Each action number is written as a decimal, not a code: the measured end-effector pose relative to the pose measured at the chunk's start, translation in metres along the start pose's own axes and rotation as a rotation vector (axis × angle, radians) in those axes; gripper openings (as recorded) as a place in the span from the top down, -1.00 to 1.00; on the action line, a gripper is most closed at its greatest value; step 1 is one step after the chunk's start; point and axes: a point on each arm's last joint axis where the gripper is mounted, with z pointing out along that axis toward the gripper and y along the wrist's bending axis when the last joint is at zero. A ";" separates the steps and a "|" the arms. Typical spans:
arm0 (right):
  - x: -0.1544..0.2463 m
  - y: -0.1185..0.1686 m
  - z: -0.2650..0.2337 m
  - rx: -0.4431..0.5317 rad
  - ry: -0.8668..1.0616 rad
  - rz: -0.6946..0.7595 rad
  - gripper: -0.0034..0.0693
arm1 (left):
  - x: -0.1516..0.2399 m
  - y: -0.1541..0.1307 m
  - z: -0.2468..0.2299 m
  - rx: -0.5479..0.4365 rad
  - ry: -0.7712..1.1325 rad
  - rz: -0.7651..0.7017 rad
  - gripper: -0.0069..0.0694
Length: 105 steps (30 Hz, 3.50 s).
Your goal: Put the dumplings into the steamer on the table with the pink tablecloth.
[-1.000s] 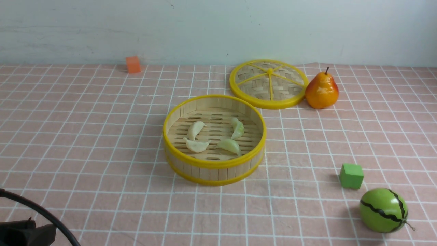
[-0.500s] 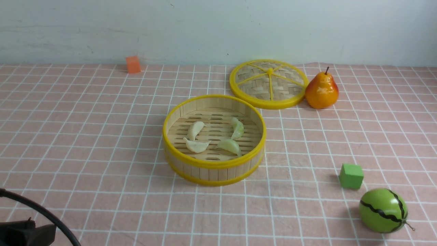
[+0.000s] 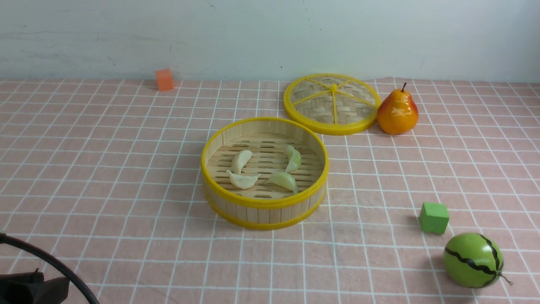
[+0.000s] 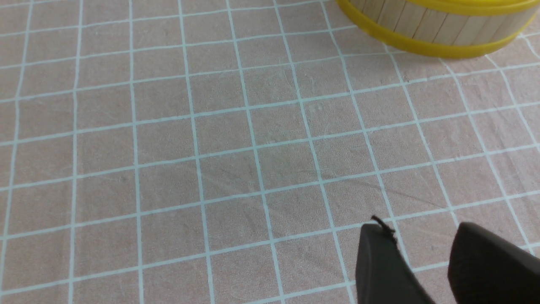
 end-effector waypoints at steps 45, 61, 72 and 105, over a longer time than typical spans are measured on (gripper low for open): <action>0.000 0.000 0.000 0.000 0.002 0.000 0.70 | 0.109 0.019 0.016 0.002 -0.312 -0.105 0.86; 0.000 0.000 0.000 0.000 0.002 -0.001 0.65 | 0.109 0.019 0.016 0.002 -0.312 -0.105 0.86; 0.000 0.000 0.000 0.000 0.002 -0.001 0.64 | 0.109 0.019 0.016 0.002 -0.312 -0.105 0.86; 0.000 0.000 0.000 0.000 0.002 -0.001 0.55 | 0.109 0.019 0.016 0.002 -0.312 -0.105 0.82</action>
